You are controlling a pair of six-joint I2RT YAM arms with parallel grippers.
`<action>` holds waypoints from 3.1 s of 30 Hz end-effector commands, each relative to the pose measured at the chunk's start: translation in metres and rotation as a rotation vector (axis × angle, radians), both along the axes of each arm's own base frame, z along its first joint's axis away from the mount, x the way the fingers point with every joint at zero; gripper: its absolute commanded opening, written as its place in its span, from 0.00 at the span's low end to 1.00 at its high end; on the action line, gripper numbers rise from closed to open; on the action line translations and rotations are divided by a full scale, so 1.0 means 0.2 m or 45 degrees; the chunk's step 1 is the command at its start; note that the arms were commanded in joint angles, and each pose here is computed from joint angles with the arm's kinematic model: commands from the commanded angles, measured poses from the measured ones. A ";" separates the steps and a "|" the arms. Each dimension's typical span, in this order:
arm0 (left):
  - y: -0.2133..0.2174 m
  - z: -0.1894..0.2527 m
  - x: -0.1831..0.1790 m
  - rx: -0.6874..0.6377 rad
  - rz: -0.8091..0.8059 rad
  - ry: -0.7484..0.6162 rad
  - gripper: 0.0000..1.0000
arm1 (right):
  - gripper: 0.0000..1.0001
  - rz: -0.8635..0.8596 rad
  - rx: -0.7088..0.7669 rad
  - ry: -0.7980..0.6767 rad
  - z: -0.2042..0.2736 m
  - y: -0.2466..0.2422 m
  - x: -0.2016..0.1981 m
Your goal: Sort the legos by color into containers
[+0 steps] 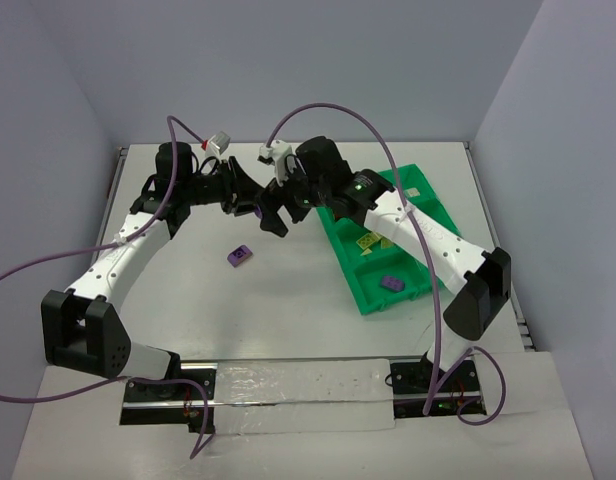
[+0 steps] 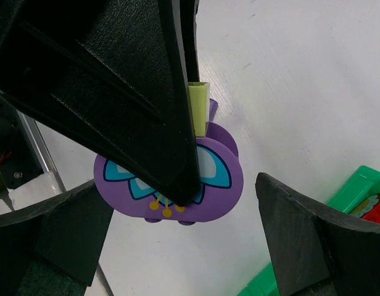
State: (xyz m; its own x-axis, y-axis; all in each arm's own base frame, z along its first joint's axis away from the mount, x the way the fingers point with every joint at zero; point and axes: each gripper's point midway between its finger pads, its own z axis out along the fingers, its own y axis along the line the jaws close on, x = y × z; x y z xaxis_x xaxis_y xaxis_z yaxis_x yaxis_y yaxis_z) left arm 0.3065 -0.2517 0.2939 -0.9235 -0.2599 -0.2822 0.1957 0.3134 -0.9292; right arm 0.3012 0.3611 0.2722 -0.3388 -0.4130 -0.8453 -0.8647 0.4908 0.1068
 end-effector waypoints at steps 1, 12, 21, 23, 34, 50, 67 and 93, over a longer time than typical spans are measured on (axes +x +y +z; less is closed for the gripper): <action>0.00 0.15 -0.03 -0.023 -0.012 -0.127 0.00 | 0.98 0.004 0.059 -0.103 0.15 0.05 0.02; 0.00 0.14 -0.04 -0.018 -0.014 -0.116 0.00 | 0.87 -0.029 0.112 -0.154 0.18 0.11 0.01; 0.00 0.14 -0.03 -0.018 -0.018 -0.115 0.00 | 0.70 -0.094 0.137 -0.199 0.20 0.07 0.03; 0.00 0.14 -0.03 -0.019 -0.018 -0.113 0.00 | 0.64 -0.099 0.133 -0.199 0.20 0.07 0.03; 0.00 0.12 -0.03 -0.012 -0.018 -0.106 0.00 | 0.27 -0.147 0.165 -0.236 0.23 0.03 0.03; 0.03 0.13 -0.01 0.088 0.007 -0.166 0.76 | 0.00 -0.154 0.163 -0.211 0.20 0.00 0.00; 0.06 0.18 0.01 0.164 0.059 -0.234 0.60 | 0.00 -0.158 0.139 -0.191 0.15 -0.01 -0.01; 0.20 0.15 0.12 0.247 0.291 -0.248 0.00 | 0.00 -0.235 0.006 -0.071 -0.12 -0.25 -0.05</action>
State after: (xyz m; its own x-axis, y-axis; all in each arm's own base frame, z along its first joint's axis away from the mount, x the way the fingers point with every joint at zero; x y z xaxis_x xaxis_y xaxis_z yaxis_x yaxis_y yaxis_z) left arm 0.3241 -0.2200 0.2980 -0.8387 -0.3253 -0.4368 0.2180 0.5344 -0.8166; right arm 0.2945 0.3262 0.2357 -0.3684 -0.3727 -0.8517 -0.7847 0.6159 0.0700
